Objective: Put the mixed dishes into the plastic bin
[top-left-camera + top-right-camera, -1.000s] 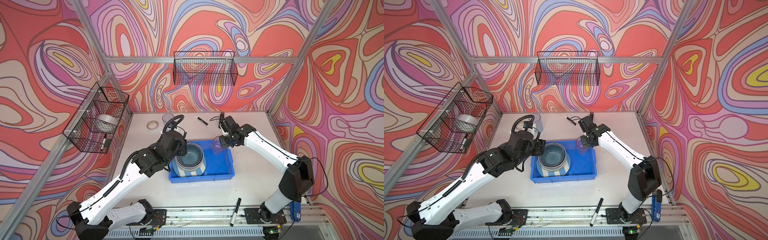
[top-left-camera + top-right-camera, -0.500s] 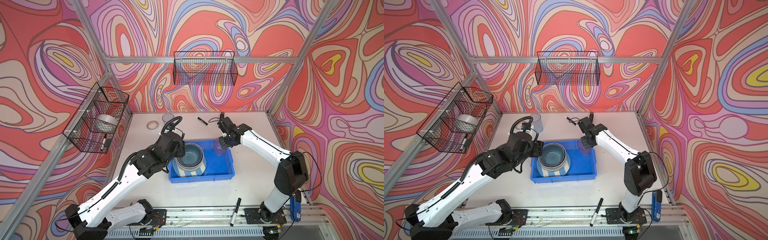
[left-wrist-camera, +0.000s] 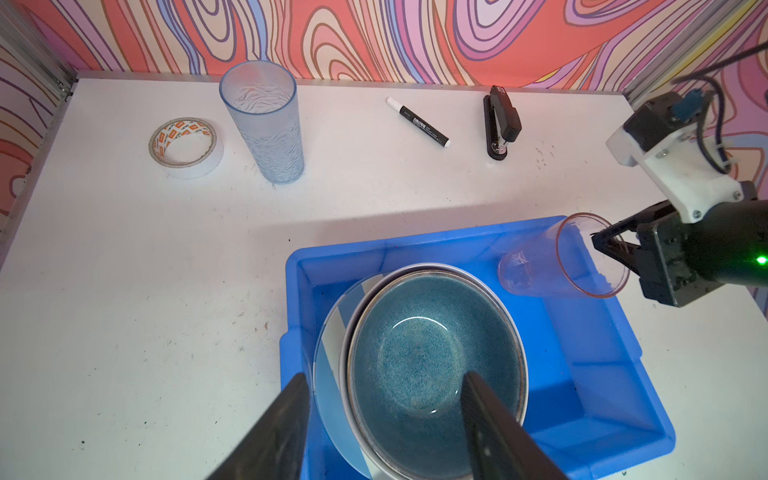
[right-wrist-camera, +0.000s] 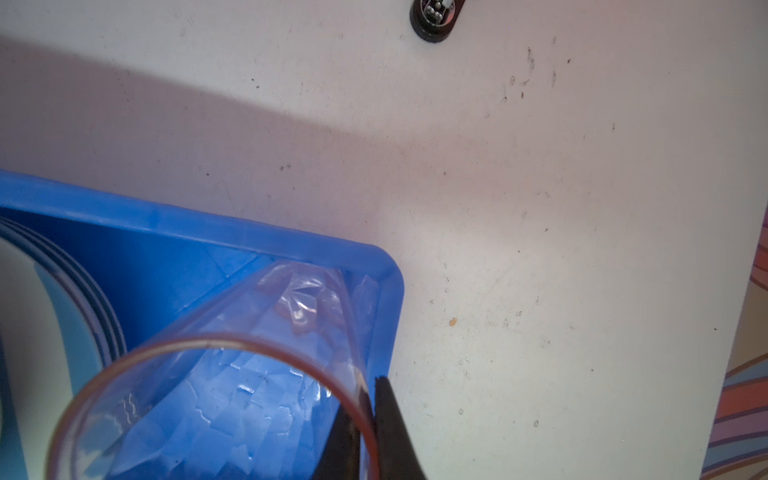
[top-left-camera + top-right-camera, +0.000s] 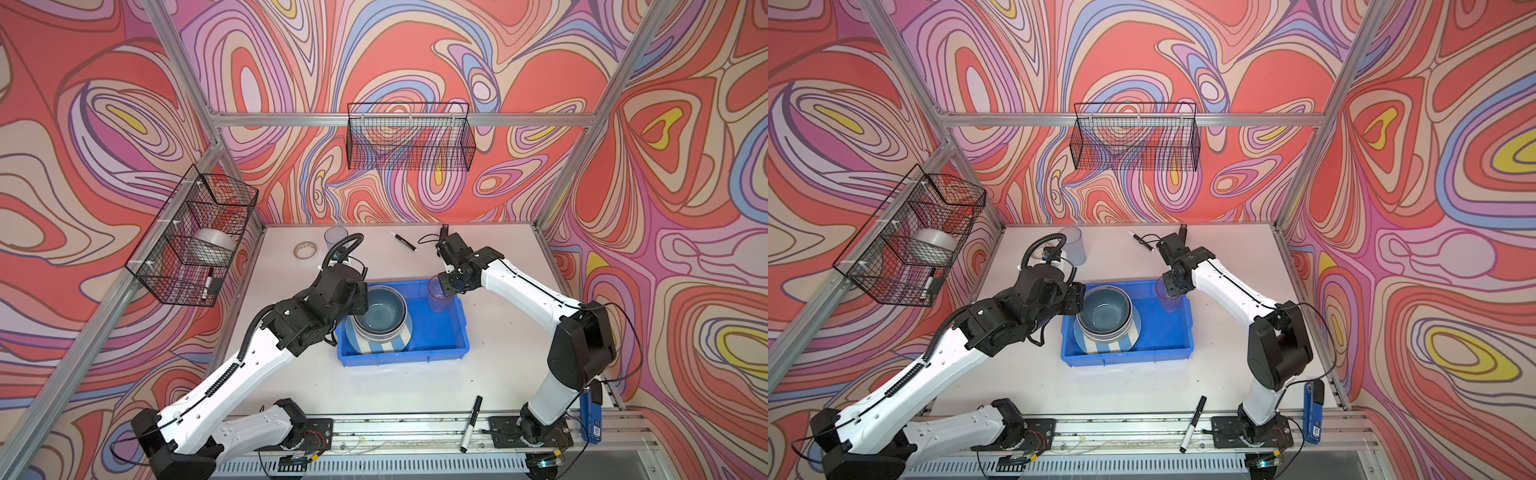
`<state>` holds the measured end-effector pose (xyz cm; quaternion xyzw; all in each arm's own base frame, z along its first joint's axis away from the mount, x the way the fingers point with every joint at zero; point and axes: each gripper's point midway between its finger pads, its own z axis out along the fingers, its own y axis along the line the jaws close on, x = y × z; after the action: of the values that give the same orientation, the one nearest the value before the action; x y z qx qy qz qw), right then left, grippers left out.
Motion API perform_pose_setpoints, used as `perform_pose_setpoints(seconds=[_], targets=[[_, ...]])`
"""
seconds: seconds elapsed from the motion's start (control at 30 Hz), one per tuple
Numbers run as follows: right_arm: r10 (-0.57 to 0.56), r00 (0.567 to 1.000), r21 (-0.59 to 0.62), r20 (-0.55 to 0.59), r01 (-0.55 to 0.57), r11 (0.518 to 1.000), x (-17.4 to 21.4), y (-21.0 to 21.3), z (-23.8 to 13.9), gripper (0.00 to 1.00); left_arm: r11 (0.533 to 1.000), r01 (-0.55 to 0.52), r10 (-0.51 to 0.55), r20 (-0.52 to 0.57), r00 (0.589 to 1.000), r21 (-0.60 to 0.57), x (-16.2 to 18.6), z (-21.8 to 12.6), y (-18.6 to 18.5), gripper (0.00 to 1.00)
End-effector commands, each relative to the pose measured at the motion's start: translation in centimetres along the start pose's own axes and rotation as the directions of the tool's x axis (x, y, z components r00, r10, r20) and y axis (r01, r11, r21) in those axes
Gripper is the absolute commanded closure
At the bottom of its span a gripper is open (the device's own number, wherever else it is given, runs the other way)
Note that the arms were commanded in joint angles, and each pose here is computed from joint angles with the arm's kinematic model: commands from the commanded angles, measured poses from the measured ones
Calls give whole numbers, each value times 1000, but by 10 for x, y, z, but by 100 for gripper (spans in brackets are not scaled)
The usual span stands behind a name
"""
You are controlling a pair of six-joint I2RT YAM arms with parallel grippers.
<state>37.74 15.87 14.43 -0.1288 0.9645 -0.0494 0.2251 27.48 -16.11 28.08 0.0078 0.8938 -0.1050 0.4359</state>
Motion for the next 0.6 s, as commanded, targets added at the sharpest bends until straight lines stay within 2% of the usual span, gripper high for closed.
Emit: perform_pose_setpoints(seconds=[0.0,0.33,0.57], targets=[[33,999,50,43,-35,998,-16,-14,2,86,999,8,-9,-27,1000,-31,7,7,7,39],[44,996,45,72,-47,998,-22,-17,-11,75,998,16,-19,-54,998,-58,5,19,15,39],[65,989,-43,131,-59,997,-29,-10,-37,58,995,45,-52,-84,995,-89,-4,37,27,39]])
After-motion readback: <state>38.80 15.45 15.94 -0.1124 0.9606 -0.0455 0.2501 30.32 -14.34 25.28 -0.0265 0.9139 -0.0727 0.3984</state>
